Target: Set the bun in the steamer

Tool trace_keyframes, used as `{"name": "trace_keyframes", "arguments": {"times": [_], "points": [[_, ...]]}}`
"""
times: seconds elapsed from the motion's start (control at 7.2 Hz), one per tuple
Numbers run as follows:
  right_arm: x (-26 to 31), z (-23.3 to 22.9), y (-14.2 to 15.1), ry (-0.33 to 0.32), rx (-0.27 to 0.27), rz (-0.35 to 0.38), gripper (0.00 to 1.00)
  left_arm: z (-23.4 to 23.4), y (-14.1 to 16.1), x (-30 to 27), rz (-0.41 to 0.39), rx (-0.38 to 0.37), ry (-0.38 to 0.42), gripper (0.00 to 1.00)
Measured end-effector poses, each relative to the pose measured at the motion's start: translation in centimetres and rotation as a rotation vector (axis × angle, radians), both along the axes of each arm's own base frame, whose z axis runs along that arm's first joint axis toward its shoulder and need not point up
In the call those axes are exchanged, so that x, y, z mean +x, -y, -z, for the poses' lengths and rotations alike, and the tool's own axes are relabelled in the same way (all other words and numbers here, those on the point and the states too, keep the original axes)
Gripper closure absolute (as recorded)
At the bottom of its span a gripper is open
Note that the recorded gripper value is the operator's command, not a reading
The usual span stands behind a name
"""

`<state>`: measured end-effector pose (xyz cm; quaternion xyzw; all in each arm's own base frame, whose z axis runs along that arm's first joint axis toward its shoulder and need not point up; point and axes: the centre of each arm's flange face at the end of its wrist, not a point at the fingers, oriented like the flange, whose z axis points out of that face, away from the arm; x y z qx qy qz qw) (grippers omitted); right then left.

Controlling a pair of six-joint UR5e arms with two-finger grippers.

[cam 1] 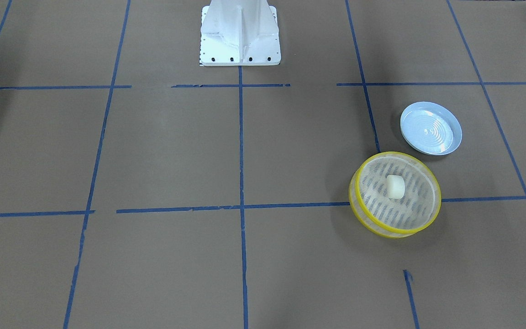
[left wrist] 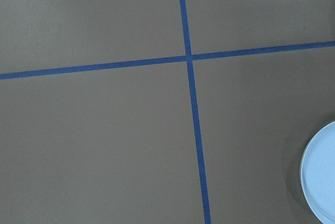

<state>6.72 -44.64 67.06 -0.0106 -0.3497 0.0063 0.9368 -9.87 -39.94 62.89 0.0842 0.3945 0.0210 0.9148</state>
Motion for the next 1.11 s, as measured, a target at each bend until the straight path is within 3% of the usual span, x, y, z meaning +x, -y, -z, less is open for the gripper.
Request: {"name": "trace_keyframes", "arguments": {"times": [0.83,1.11], "points": [[0.0,0.0,0.0,0.0,0.0,0.0,0.0,-1.0,0.1,0.0,-0.002,-0.036,0.002,0.0],[0.0,0.0,0.0,0.0,0.0,0.0,0.0,0.1,1.3,0.0,-0.005,-0.088,0.0,0.0]]}}
